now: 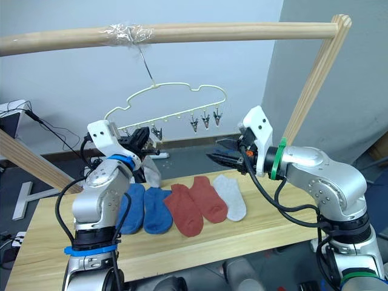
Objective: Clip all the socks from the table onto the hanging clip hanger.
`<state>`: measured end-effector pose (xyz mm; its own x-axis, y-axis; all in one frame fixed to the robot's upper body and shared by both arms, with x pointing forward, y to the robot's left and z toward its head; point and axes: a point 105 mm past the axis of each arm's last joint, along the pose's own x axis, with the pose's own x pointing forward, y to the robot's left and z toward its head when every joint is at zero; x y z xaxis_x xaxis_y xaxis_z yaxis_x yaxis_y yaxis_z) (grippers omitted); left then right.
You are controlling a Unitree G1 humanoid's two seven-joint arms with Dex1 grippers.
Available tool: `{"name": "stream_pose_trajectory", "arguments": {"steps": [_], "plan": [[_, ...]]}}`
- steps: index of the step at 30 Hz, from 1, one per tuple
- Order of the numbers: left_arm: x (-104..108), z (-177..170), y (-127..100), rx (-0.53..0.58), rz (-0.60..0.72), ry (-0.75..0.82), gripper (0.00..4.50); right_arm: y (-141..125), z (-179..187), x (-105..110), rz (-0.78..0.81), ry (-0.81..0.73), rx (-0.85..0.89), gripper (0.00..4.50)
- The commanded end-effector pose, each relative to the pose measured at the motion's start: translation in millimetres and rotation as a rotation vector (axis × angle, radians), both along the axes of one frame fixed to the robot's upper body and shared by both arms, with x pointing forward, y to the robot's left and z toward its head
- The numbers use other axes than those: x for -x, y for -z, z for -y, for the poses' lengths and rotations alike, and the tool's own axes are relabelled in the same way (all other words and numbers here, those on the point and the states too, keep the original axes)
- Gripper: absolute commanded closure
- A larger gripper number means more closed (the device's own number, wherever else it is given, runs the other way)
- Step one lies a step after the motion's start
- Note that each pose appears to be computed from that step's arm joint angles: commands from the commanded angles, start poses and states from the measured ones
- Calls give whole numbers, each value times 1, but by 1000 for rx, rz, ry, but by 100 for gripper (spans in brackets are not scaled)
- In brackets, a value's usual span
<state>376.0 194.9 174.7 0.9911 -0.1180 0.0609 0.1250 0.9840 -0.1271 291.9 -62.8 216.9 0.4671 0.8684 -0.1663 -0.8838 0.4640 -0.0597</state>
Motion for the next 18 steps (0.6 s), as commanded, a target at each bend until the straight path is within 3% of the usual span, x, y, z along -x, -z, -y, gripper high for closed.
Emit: {"name": "stream_pose_trajectory", "arguments": {"steps": [1, 3, 6, 10, 11, 18], "plan": [[4, -2, -21, 63, 35, 48, 448, 5, 1, -4, 2, 31, 36, 224], [5, -2, -25, 106, 26, 75, 448, 20, 4, -9, -42, 62, 90, 224], [6, -3, -30, 142, 19, 92, 450, 42, 11, -21, -90, 144, 156, 166], [7, -3, -33, 145, 13, 103, 450, 63, 12, -31, -143, 215, 204, 24], [7, -3, -34, 146, 11, 107, 450, 71, 12, -34, -159, 235, 224, 7], [8, -2, -39, 156, 7, 120, 450, 116, 12, -61, -243, 376, 337, 7]]}}
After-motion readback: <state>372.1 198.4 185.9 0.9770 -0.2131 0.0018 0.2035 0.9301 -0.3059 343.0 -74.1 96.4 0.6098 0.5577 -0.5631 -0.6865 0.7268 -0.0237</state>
